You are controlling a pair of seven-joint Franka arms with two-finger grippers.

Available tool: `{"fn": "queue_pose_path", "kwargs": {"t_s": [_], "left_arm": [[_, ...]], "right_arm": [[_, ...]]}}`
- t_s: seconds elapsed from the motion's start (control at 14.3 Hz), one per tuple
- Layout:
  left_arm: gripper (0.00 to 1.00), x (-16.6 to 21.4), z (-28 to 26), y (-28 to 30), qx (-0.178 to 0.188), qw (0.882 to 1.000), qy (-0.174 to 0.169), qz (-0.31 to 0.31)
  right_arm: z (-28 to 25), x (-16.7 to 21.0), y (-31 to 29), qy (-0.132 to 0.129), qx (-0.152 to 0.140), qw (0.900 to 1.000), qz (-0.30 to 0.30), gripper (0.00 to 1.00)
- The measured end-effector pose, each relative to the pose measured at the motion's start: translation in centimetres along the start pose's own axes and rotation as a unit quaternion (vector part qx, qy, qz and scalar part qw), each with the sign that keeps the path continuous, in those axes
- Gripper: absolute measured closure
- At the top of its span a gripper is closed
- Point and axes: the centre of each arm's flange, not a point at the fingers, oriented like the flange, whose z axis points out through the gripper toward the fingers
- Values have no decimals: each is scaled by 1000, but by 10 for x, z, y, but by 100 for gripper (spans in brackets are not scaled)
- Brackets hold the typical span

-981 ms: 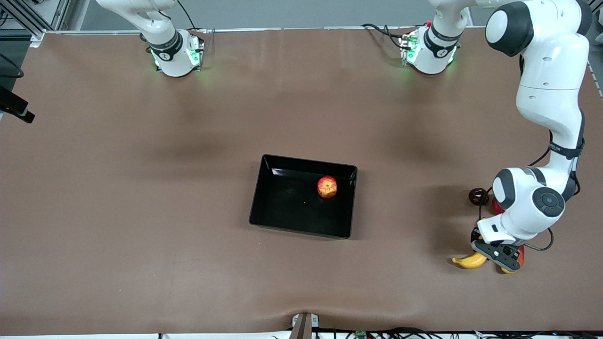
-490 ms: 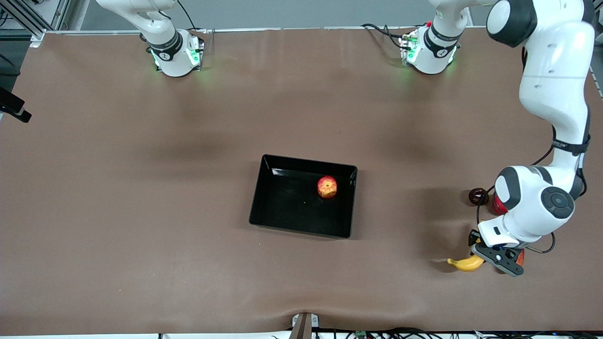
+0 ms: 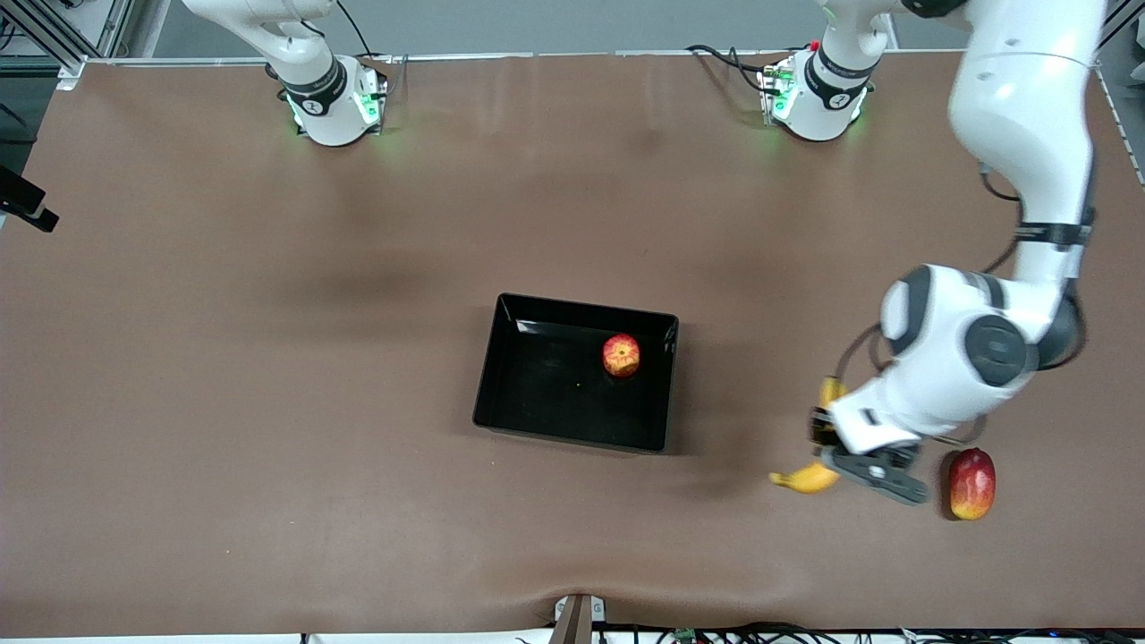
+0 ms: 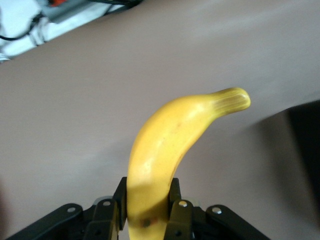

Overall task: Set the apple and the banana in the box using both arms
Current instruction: 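Lift the yellow banana and carry it over the black tray, then lower the banana into the tray and open the left gripper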

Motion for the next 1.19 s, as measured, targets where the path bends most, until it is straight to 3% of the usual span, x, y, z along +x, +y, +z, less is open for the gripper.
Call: {"fn": "queue_pose_path", "kwargs": {"t_s": [0.49, 1.19], "left_arm": [[65, -1, 13, 212, -18, 988, -17, -150], [65, -25, 74, 358, 10, 971, -4, -240]], "right_arm": [[0, 0, 0, -1, 0, 1000, 0, 0], [1, 0, 0, -3, 0, 1000, 0, 0]]}}
